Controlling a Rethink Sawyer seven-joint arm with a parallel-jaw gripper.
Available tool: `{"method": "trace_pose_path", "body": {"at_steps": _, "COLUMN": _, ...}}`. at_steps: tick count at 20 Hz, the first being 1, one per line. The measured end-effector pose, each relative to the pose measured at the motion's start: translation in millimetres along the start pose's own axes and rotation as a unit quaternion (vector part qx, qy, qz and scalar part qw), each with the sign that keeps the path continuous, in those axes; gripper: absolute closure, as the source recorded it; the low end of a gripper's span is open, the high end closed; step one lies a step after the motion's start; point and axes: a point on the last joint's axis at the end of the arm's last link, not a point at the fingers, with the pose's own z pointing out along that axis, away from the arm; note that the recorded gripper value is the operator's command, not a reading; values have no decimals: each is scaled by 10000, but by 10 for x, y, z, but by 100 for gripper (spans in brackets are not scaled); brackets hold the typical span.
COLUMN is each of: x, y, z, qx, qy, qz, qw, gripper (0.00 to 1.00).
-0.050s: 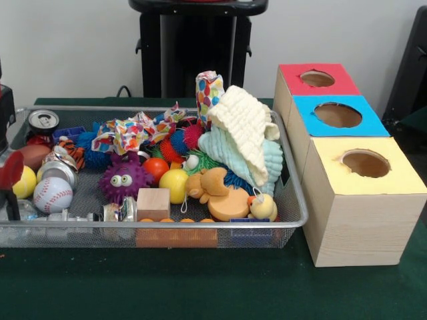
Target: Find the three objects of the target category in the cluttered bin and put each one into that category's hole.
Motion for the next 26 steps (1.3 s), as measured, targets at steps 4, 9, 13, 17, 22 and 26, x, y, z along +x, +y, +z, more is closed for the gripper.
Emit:
{"method": "trace_pose_path", "body": {"at_steps": 4, "x": 12, "y": 11, "z": 5, "qx": -8, "qy": 13, "qz": -7, "qw": 10000, "gripper": 0}}
{"method": "trace_pose_path", "body": {"at_steps": 9, "x": 35, "y": 15, "z": 16, "qx": -9, "qy": 37, "qz": -13, "qw": 10000, "gripper": 0}}
{"method": "trace_pose_path", "body": {"at_steps": 13, "x": 71, "y": -8, "z": 29, "qx": 17, "qy": 74, "qz": -10, "qw": 10000, "gripper": 0}}
{"method": "trace_pose_path", "body": {"at_steps": 17, "x": 194, "y": -48, "z": 75, "qx": 60, "qy": 201, "qz": -15, "qw": 9998, "gripper": 0}}
{"method": "trace_pose_path", "body": {"at_steps": 22, "x": 347, "y": -75, "z": 131, "qx": 91, "qy": 356, "qz": -26, "qw": 9993, "gripper": 0}}
{"method": "trace_pose_path", "body": {"at_steps": 26, "x": 438, "y": -52, "z": 164, "qx": 75, "qy": 449, "qz": -47, "qw": 9990, "gripper": 0}}
